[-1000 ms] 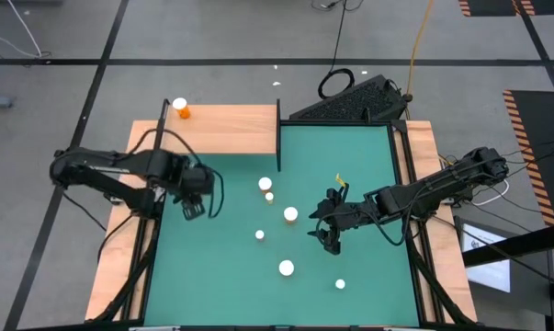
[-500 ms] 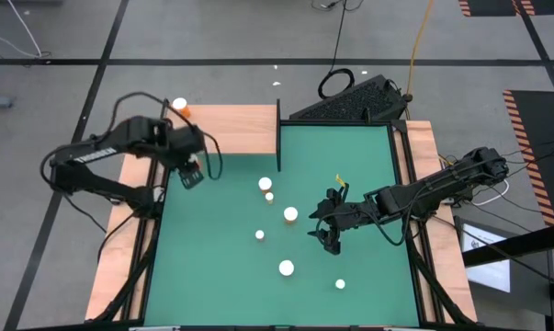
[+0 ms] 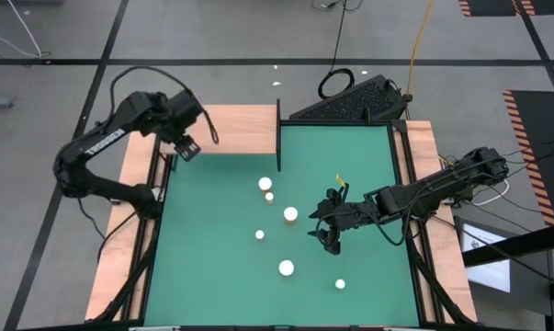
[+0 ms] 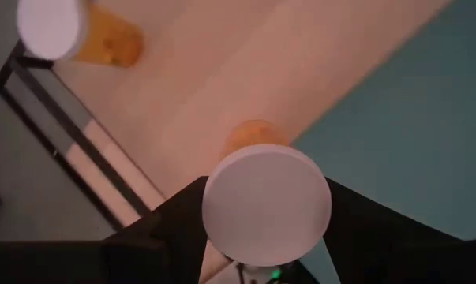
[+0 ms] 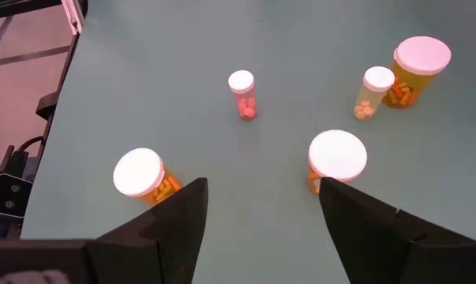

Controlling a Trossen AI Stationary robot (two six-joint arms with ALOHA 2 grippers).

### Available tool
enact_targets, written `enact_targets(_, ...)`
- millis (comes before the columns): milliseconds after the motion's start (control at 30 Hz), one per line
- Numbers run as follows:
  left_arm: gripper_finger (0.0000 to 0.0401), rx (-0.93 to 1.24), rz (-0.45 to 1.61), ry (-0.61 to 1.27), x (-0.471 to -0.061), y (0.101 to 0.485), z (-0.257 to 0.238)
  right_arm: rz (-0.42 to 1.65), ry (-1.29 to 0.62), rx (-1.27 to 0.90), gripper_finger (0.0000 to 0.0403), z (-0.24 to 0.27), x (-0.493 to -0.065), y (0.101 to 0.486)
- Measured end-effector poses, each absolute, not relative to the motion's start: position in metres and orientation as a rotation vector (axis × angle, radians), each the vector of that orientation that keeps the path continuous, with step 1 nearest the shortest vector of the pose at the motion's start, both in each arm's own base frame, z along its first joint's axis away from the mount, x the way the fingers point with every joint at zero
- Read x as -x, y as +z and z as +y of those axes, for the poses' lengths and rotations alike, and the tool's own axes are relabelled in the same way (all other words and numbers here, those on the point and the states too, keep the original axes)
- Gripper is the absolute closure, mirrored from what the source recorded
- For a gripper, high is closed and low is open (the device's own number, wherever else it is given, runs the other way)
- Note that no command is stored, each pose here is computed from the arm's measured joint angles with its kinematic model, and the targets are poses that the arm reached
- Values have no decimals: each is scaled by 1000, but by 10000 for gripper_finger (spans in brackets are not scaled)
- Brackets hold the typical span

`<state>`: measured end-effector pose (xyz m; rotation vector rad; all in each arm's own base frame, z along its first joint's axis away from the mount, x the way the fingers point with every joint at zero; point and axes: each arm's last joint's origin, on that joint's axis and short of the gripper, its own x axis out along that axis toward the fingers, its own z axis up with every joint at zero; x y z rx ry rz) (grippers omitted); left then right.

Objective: Pick and place medicine bottles onto shelf by color
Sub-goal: Put the big orange pill bottle on the shelf aligned with the other big orange pill bottle

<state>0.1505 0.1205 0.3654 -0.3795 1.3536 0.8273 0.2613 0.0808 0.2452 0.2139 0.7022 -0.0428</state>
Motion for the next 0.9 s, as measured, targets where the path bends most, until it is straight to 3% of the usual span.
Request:
enact_targets(500, 175, 510, 1462, 915, -140, 342, 179, 703, -37, -208, 163, 81, -261, 245)
enact_targets(900, 174, 621, 1355, 918, -124, 342, 197, 704, -34, -201, 163, 81, -261, 245)
